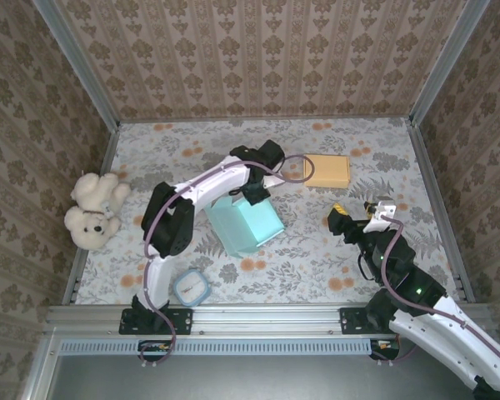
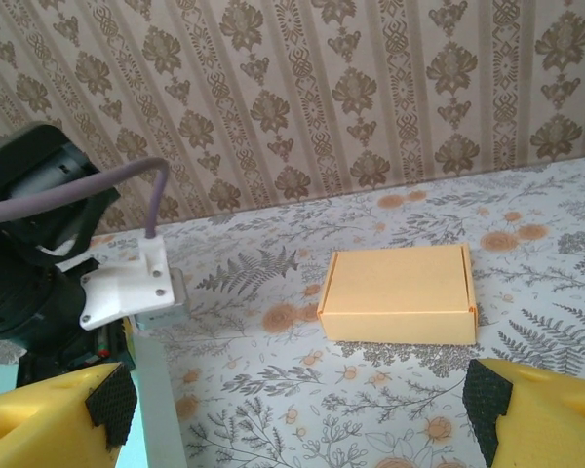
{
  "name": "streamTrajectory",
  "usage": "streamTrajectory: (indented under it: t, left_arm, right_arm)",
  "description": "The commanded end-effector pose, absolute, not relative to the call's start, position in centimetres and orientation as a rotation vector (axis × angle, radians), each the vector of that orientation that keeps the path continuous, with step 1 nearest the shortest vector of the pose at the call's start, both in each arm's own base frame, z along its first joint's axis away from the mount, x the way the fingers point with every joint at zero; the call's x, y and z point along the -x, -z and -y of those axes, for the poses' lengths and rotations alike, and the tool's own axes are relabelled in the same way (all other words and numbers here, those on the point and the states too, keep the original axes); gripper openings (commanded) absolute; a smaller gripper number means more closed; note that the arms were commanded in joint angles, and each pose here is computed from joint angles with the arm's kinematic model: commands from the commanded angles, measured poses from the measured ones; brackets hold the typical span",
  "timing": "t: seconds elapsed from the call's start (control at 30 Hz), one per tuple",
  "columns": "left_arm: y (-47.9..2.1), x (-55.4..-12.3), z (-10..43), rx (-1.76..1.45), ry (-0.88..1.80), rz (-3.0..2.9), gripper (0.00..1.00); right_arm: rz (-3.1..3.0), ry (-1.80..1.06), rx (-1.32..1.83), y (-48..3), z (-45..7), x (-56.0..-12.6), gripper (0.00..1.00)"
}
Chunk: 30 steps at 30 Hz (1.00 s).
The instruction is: Fold the paper box
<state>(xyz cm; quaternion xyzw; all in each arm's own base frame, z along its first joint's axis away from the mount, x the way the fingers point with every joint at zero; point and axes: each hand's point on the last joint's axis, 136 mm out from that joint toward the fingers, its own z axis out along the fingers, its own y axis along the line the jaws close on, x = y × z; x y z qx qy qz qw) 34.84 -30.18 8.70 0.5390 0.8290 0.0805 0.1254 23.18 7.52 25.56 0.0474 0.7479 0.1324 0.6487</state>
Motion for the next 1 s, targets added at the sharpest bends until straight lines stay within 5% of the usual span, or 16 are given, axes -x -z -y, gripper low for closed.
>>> streamTrajectory:
  t: [0.0,0.73,0.97]
  left_arm:
    - [-7.5,-33.9,28.9,-1.723,-0.402,-2.438,0.01]
    - [-9.9,-35.1,31.8,-1.737,-0.489,-2.317,0.29]
    - [-12.8,-35.5,32.7,-1.629,-0.458,-2.285,0.30]
  right_arm:
    - [-1.690,-0.292,-0.107,-25.7,-7.2,-23.1,0.90]
    - [-1.703,-0.293,-0.108,-25.0,-7.3,-23.2,0.90]
    - [-1.704,-0.293,-0.108,-25.0,-7.3,-23.2,0.90]
